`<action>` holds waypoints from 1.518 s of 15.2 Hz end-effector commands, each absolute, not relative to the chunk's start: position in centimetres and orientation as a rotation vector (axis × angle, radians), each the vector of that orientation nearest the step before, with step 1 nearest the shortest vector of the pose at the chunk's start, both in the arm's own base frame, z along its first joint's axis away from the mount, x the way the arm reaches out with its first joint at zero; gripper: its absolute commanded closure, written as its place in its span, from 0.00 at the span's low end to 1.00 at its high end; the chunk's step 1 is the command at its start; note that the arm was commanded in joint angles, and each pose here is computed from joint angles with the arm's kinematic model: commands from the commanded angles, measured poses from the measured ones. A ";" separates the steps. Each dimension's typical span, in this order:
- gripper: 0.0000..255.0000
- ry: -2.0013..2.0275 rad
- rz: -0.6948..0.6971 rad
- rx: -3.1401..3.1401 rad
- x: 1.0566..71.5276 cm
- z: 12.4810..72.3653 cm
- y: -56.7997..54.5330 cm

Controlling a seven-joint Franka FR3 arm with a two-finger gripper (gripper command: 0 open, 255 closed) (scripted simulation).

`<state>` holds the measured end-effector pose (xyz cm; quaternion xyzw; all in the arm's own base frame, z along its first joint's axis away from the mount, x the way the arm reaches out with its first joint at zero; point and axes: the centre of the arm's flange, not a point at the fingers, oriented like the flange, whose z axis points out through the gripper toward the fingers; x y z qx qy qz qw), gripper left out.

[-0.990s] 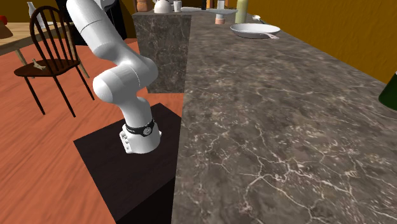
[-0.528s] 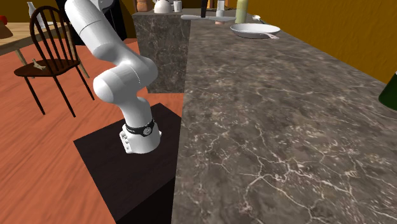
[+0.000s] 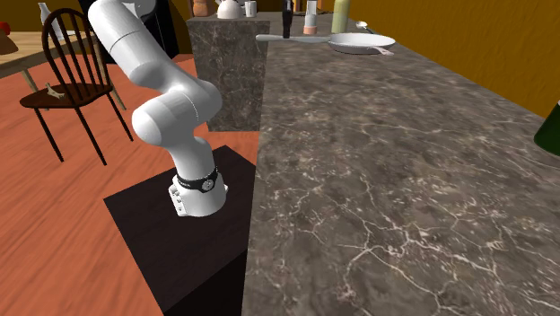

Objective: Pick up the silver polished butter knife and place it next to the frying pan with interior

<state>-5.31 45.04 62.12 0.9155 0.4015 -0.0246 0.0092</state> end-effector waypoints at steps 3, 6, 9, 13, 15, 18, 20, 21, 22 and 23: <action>1.00 1.254 -0.076 2.860 -5.2 60.1 45.0; 1.00 1.254 -0.076 2.860 -5.2 58.5 45.0; 1.00 1.254 -0.076 2.860 -5.2 58.0 45.0; 1.00 1.254 -0.076 2.860 -5.2 58.0 45.0; 0.00 1.254 -0.076 2.860 -5.2 58.0 45.0; 0.00 1.254 -0.076 2.860 -5.2 58.0 45.0; 0.00 1.254 -0.076 2.860 -5.2 58.0 45.0; 0.00 1.254 -0.076 2.860 -5.2 59.3 45.1; 0.00 1.254 -0.076 2.860 -5.1 60.6 45.1; 0.00 1.254 -0.076 2.860 -5.1 61.9 45.2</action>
